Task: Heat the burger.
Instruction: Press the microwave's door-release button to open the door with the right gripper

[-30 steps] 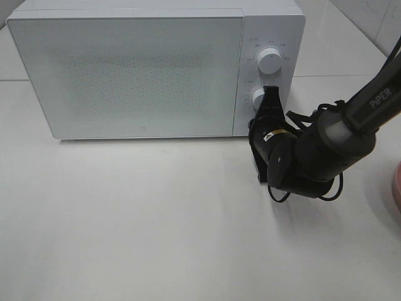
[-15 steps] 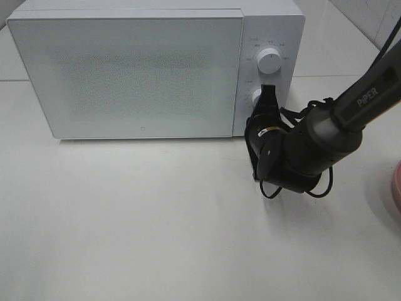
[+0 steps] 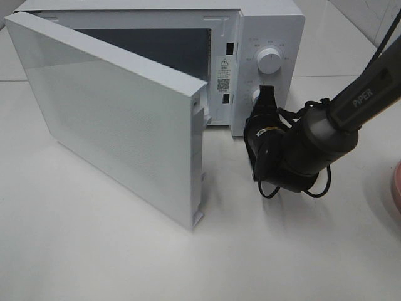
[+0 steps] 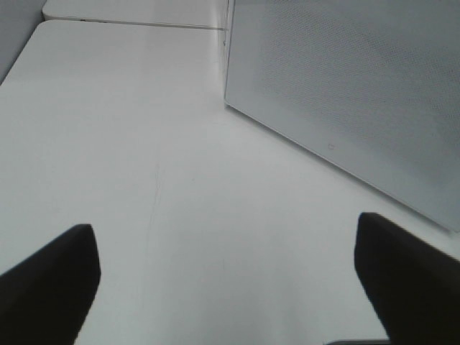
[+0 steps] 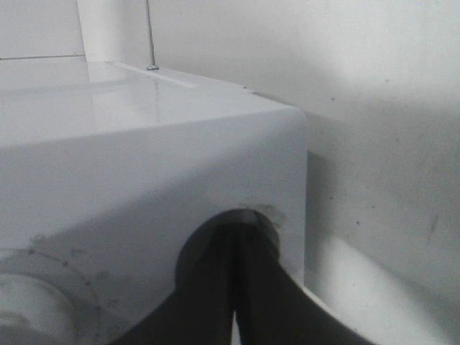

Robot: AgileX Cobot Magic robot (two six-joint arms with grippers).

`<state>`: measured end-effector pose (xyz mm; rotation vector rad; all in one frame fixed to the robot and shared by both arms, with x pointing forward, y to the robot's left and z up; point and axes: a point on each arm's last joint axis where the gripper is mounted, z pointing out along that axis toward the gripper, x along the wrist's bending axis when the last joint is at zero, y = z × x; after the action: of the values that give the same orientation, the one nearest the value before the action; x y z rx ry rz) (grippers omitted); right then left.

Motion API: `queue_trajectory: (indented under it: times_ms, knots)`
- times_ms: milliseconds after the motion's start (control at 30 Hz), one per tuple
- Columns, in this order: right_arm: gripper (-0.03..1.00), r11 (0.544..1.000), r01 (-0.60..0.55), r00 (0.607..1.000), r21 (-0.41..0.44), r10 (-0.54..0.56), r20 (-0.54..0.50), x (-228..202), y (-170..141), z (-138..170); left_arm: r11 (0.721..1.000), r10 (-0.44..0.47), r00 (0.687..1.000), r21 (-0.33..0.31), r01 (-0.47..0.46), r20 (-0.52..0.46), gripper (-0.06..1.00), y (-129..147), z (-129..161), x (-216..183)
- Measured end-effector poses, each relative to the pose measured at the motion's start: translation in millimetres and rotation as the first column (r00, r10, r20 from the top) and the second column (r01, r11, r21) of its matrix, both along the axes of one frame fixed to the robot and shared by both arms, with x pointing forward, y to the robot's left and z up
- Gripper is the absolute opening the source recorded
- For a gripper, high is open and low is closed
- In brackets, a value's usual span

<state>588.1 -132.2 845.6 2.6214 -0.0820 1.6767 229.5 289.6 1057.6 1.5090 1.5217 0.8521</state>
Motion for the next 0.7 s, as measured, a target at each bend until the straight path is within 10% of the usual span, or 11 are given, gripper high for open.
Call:
queue_trajectory:
  times_ms: [700]
  knots:
    - [0.01, 0.999, -0.031, 0.999, -0.029, 0.032, 0.024, -11.4, -3.4, 6.4, 1.0, 0.0, 1.0, 0.0, 0.0, 0.0, 0.9, 0.0, 0.0, 0.0]
